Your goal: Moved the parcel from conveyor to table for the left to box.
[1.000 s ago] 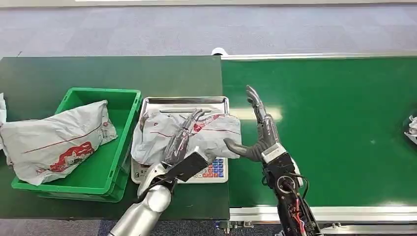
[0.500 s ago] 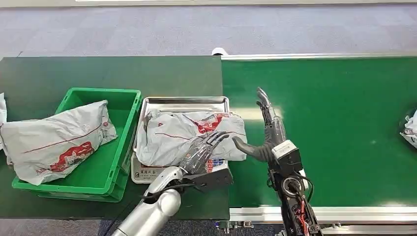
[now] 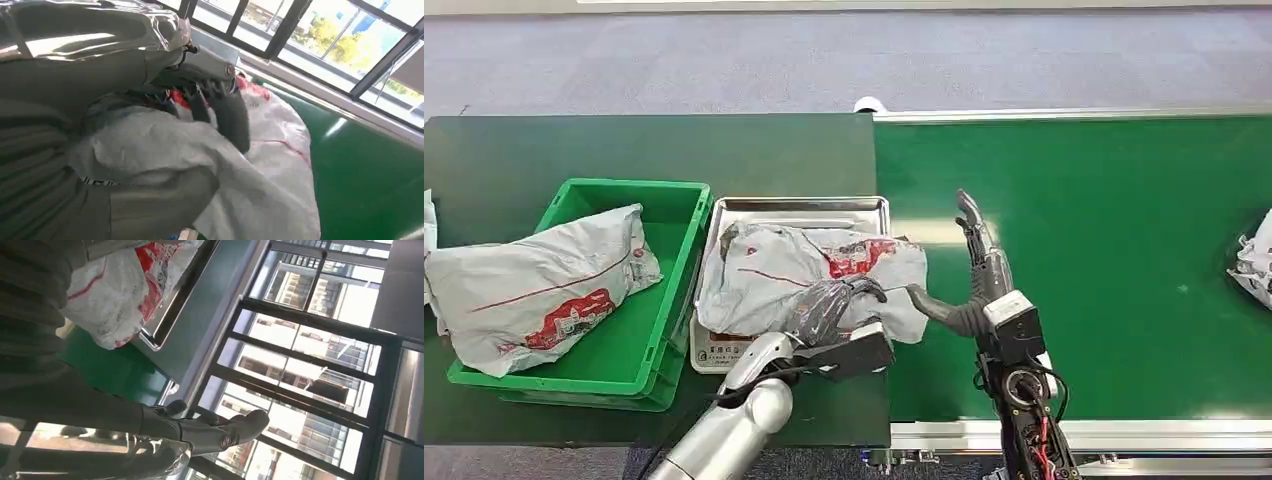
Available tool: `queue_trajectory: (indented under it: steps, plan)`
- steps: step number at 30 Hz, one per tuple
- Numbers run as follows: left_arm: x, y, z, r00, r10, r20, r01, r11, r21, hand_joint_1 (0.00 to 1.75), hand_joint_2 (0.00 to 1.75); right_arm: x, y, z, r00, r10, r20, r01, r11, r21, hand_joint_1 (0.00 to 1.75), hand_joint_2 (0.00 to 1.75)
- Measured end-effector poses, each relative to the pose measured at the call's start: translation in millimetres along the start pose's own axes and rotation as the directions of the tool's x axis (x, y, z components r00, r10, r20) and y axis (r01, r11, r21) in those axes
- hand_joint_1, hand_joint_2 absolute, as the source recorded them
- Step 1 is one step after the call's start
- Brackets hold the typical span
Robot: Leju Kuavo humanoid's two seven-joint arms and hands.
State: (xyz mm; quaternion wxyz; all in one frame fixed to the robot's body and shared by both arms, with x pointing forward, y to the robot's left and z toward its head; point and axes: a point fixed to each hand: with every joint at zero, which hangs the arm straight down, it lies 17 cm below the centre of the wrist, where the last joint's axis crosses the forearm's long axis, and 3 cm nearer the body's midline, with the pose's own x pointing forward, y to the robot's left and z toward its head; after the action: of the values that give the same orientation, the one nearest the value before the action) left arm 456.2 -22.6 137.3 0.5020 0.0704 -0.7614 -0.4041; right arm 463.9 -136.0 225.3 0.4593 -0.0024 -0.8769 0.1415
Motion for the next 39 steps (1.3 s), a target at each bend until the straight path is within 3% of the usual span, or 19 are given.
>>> queue_trajectory:
  steps: [11,17,21,24,28,29,36,39]
  plan:
    - [2,14,-5,1.0,0.012,0.011,-0.013,0.999,0.052,1.75,1.75,-1,0,0,1.0,-0.006,-0.006,0.006,1.0,-0.003,0.0,1.75]
    - [20,58,-2,0.988,0.088,0.124,-0.116,0.964,0.238,1.75,1.75,-3,2,4,1.0,-0.008,-0.015,0.008,1.0,-0.002,0.0,1.75]
    - [37,112,12,0.97,0.09,0.224,-0.184,0.879,0.441,1.75,1.75,-5,3,7,1.0,-0.011,-0.021,0.011,1.0,-0.002,0.0,1.75]
    - [44,135,22,0.962,0.074,0.262,-0.205,0.829,0.52,1.75,1.75,-6,3,8,1.0,-0.014,-0.025,0.014,1.0,-0.003,0.0,1.75]
    - [45,137,23,0.962,0.071,0.264,-0.206,0.825,0.527,1.75,1.75,-6,3,8,1.0,-0.014,-0.025,0.014,1.0,-0.003,0.0,1.75]
    - [53,189,52,0.965,-0.116,0.234,-0.093,0.688,0.72,1.75,1.75,-6,1,7,0.999,-0.02,-0.026,0.019,1.0,-0.019,0.0,1.75]
    - [41,256,94,0.96,-0.233,0.159,-0.012,0.53,0.848,1.75,1.75,-8,-2,14,0.999,-0.038,-0.026,0.037,0.998,-0.047,0.0,1.75]
    - [32,286,113,0.934,-0.353,0.048,0.127,0.456,0.881,1.75,1.75,-12,0,21,0.998,-0.044,-0.033,0.043,0.998,-0.048,0.0,1.75]
